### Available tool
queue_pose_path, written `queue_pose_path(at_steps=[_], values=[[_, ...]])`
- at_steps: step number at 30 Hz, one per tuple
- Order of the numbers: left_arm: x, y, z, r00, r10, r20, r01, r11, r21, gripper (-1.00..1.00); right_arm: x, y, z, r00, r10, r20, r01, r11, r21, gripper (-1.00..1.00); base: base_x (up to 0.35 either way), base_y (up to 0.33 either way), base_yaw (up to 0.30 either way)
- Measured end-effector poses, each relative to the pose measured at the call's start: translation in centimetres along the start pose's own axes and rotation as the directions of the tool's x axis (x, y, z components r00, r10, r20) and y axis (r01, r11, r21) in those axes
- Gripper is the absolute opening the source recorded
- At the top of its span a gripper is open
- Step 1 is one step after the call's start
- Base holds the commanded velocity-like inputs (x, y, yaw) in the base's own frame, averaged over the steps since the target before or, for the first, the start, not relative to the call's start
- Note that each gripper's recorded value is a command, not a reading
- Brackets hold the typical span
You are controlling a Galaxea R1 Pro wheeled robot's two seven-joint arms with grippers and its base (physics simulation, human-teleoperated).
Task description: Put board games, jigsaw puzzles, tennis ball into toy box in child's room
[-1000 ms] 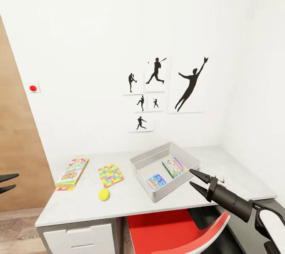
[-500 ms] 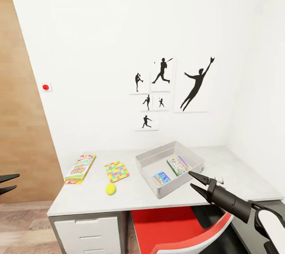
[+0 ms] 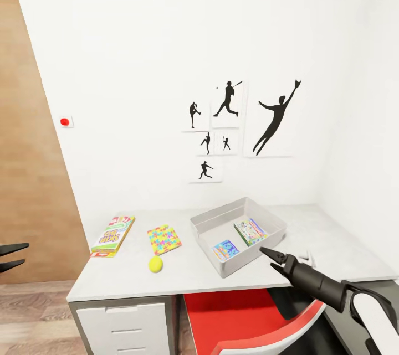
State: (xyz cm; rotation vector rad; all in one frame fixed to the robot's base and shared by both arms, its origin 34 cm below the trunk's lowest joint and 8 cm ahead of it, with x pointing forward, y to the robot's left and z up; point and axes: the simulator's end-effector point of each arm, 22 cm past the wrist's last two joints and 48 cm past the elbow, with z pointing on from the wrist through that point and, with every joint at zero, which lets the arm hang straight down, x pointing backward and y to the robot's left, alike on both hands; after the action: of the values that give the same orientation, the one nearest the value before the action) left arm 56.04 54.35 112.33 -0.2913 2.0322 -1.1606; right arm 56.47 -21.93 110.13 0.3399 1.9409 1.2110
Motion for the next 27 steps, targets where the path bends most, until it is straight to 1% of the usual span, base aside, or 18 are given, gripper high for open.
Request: queue_pose_path(at_steps=[1, 3, 6, 8, 9, 10, 11, 12, 15, 19, 22, 24, 27], values=[[0.2, -0.1, 0.4, 1.0, 0.0, -0.005, 0.0, 1.0, 0.004, 1.0, 0.2, -0.3, 0.1, 1.0, -0.009, -0.008, 0.01, 1.0, 0.019, 1.0, 0.0, 0.0, 0.0], [0.6, -0.1, 1.1, 1.0, -0.001, -0.02, 0.001, 1.0, 0.01, 1.0, 0.8, -0.5, 0.4, 1.0, -0.021, -0.022, 0.022, 0.999, 0.033, 1.0, 0.0, 0.0, 0.0], [1.5, -0.1, 2.1, 0.999, 0.0, -0.052, 0.001, 1.0, 0.01, 1.0, 1.7, -0.5, 0.9, 0.998, -0.032, -0.046, 0.033, 0.999, 0.041, 1.0, 0.0, 0.0, 0.0], [2.2, 1.2, 3.0, 0.997, 0.003, -0.081, -0.006, 0.999, -0.047, 1.0, 2.4, -0.3, 1.3, 0.997, -0.036, -0.063, 0.038, 0.998, 0.041, 1.0, 0.0, 0.0, 0.0], [2.3, 1.6, 3.3, 0.996, 0.005, -0.086, -0.011, 0.998, -0.063, 1.0, 2.6, -0.3, 1.4, 0.997, -0.036, -0.066, 0.039, 0.998, 0.04, 1.0, 0.0, 0.0, 0.0], [2.4, 2.2, 3.9, 0.995, 0.014, -0.097, -0.024, 0.995, -0.096, 1.0, 2.8, -0.2, 1.5, 0.997, -0.036, -0.07, 0.039, 0.999, 0.039, 1.0, 0.0, 0.0, 0.0], [2.5, 2.5, 4.4, 0.995, 0.02, -0.103, -0.031, 0.993, -0.111, 1.0, 2.9, -0.2, 1.6, 0.997, -0.036, -0.072, 0.038, 0.999, 0.038, 1.0, 0.0, 0.0, 0.0], [2.6, 2.9, 5.3, 0.993, 0.032, -0.114, -0.047, 0.99, -0.135, 1.0, 3.1, 0.0, 1.7, 0.997, -0.034, -0.076, 0.037, 0.999, 0.035, 1.0, 0.0, 0.0, 0.0], [2.9, 3.2, 7.3, 0.989, 0.056, -0.135, -0.078, 0.983, -0.163, 1.0, 3.6, 0.4, 2.1, 0.996, -0.027, -0.08, 0.028, 0.999, 0.021, 1.0, 0.0, 0.0, 0.0], [2.9, 3.1, 8.1, 0.988, 0.067, -0.137, -0.09, 0.982, -0.166, 1.0, 3.9, 0.8, 2.4, 0.997, -0.019, -0.08, 0.019, 1.0, 0.01, 1.0, 0.0, 0.0, 0.0], [2.8, 3.0, 8.0, 0.989, 0.069, -0.134, -0.091, 0.983, -0.162, 1.0, 4.0, 0.9, 2.5, 0.997, -0.017, -0.08, 0.018, 1.0, 0.009, 1.0, 0.0, 0.0, 0.0], [2.7, 2.8, 7.9, 0.989, 0.068, -0.132, -0.088, 0.985, -0.15, 1.0, 4.0, 0.9, 2.5, 0.997, -0.016, -0.08, 0.017, 1.0, 0.008, 1.0, 0.0, 0.0, 0.007], [2.8, 1.9, 7.8, 0.989, 0.068, -0.13, -0.083, 0.99, -0.112, 1.0, 4.0, 1.0, 2.5, 0.997, -0.017, -0.079, 0.017, 1.0, 0.007, 1.0, -0.014, 0.0, 0.097]])
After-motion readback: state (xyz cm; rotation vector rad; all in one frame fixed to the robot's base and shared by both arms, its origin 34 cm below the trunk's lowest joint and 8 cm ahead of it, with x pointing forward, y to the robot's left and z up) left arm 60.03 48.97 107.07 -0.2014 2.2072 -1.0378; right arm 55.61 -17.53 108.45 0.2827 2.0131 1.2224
